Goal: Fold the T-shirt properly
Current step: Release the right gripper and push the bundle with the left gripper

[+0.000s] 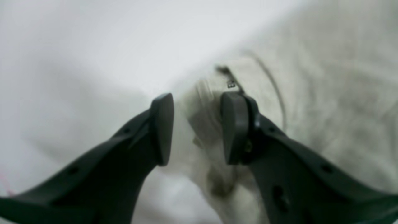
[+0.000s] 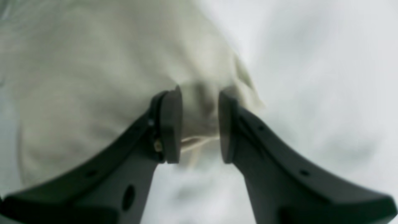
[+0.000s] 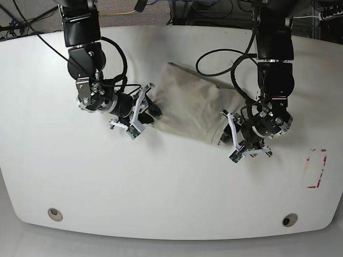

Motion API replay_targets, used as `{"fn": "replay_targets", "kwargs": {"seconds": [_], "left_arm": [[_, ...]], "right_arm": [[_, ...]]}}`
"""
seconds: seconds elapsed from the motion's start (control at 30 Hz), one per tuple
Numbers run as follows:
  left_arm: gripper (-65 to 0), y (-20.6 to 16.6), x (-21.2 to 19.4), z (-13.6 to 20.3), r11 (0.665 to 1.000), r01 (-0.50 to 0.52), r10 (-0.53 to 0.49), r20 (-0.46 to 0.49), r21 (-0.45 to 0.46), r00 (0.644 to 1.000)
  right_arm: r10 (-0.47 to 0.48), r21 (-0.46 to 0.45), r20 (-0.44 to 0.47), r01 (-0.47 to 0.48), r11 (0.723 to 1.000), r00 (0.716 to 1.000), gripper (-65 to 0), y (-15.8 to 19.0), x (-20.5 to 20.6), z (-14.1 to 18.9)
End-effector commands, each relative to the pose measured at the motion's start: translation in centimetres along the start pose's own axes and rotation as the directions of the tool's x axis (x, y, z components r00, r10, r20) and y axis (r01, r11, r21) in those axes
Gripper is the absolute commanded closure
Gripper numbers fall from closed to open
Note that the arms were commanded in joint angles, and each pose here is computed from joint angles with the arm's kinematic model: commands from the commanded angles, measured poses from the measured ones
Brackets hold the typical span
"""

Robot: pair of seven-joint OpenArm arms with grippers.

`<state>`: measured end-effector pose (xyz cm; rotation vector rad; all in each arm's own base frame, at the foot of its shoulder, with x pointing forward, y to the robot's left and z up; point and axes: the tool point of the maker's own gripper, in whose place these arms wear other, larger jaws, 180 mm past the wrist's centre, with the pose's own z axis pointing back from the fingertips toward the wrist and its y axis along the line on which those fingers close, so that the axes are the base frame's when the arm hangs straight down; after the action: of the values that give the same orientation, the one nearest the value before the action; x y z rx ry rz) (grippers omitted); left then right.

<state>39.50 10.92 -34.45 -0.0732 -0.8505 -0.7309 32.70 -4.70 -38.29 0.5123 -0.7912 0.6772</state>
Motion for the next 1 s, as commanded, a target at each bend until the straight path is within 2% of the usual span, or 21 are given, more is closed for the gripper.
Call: {"fn": "replay_targets", "kwargs": {"seconds": [0.0,0.17,0.33,0.63,0.73,0.83,0.97], "left_arm": [[-23.7,1.5,4.1,2.0,0.997,0.044,-0.051,0.111,0.066,0.993],[-23.7,0.0,6.0,4.8,0.990,0.092,-0.111,0.188,0.108,0.976],[-23.7,-3.8,5.5,5.5,0.996,0.058,-0.070,0.218,0.065,0.973],[-23.7,-10.3,0.9,4.2,0.996,0.013,-0.002,0.127,-0.085,0.992],[-23.7,-10.9,-0.7,3.6,0.994,-0.013,0.022,0.086,-0.109,0.996],[-23.7,-10.5,-2.5,3.0,0.993,-0.038,0.043,0.040,-0.112,0.998],[-23.7,-7.4,-5.5,2.8,0.996,-0.062,0.060,-0.032,-0.064,0.998]], "right_arm": [[0.080,-0.021,0.066,-0.079,0.997,0.995,-18.1,-0.1,3.8,1.3],[0.162,-0.040,0.066,-0.159,0.986,0.985,-18.1,0.8,5.8,2.5],[0.162,-0.039,0.067,-0.159,0.986,0.985,-18.1,0.9,5.9,2.4],[0.054,-0.013,0.039,-0.054,0.998,0.998,-18.1,-0.8,4.5,-0.2],[0.011,-0.005,0.056,-0.010,1.000,0.998,-18.1,-1.2,3.8,-0.9],[-0.023,0.003,0.062,0.023,1.000,0.998,-18.1,-1.4,3.1,-1.4],[-0.042,0.008,0.039,0.041,0.999,0.998,-18.1,-1.1,1.5,-1.4]]}}
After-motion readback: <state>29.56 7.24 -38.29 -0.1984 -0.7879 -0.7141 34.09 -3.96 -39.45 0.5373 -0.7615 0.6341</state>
